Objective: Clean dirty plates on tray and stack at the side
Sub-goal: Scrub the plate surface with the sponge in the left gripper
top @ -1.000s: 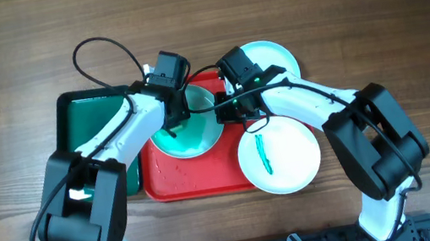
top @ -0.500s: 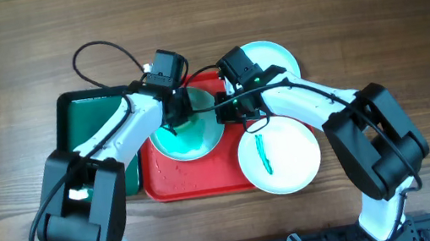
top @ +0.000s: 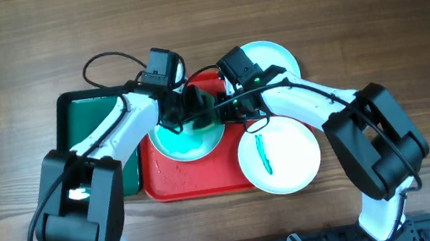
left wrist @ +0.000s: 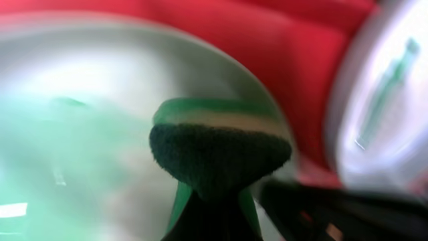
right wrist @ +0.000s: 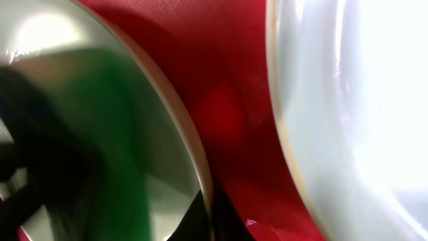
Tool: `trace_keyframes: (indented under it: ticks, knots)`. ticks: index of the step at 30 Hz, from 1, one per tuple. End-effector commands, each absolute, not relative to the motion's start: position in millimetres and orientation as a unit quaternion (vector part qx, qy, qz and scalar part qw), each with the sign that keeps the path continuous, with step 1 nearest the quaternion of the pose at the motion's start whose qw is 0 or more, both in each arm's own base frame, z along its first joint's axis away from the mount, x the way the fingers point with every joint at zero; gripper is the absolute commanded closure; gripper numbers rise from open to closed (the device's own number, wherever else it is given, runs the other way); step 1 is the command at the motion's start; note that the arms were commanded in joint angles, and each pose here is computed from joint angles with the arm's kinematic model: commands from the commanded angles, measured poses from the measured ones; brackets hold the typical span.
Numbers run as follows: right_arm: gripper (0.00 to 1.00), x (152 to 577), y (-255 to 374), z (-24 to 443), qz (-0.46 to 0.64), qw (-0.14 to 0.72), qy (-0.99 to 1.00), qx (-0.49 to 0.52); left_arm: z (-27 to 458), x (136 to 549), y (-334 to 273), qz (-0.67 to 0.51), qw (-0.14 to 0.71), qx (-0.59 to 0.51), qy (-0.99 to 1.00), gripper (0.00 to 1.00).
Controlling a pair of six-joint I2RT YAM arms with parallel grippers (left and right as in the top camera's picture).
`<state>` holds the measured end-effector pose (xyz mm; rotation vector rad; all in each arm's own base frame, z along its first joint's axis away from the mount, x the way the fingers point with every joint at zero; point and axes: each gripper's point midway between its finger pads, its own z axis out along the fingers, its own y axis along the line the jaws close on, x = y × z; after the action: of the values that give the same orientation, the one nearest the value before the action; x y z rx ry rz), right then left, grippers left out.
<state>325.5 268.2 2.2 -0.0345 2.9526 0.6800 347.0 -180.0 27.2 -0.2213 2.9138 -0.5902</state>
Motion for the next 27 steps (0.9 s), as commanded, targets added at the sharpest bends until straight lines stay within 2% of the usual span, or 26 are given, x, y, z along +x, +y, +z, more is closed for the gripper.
trace_keyframes:
  ticks: [1,3,6,8,10,12,16,17,20,22,24,27]
  knots:
    - [0.96,324,265,-4,0.218,0.052,0.975,-0.012,13,364,-110,-0.039,0.133,-0.17,0.976,0.96]
    - [0.96,324,265,-4,0.218,0.052,0.974,-0.012,10,350,-90,0.015,0.12,-0.213,0.97,0.96]
    - [0.96,324,265,-4,0.218,0.052,0.974,-0.012,5,317,-97,0.008,0.046,-0.209,0.977,0.96]
    - [0.96,324,265,-4,0.218,0.052,0.974,-0.012,5,297,-120,-0.05,-0.012,-0.142,0.988,0.96]
    - [0.96,324,265,-4,0.218,0.052,0.974,-0.012,15,279,-161,-0.174,-0.06,-0.026,0.983,0.96]
    - [0.96,324,265,-4,0.218,0.052,0.974,-0.012,24,280,-180,-0.234,-0.054,0.025,0.97,0.96]
    - [0.96,324,265,-4,0.218,0.052,0.974,-0.012,23,304,-181,-0.229,0.0,0.035,0.973,0.96]
    - [0.96,324,265,-4,0.218,0.052,0.974,-0.012,17,317,-169,-0.188,0.031,0.034,0.981,0.96]
    - [0.96,324,265,-4,0.218,0.052,0.974,-0.012,11,355,-101,0.007,0.125,-0.063,0.99,0.96]
    - [0.96,324,265,-4,0.218,0.052,0.974,-0.012,15,360,-77,0.069,0.151,-0.117,0.979,0.96]
    - [0.96,324,265,-4,0.218,0.052,0.974,-0.012,13,351,-77,0.066,0.133,-0.137,0.979,0.96]
    - [0.96,324,265,-4,0.218,0.052,0.974,-0.012,4,304,-112,-0.026,0.011,-0.125,0.992,0.96]
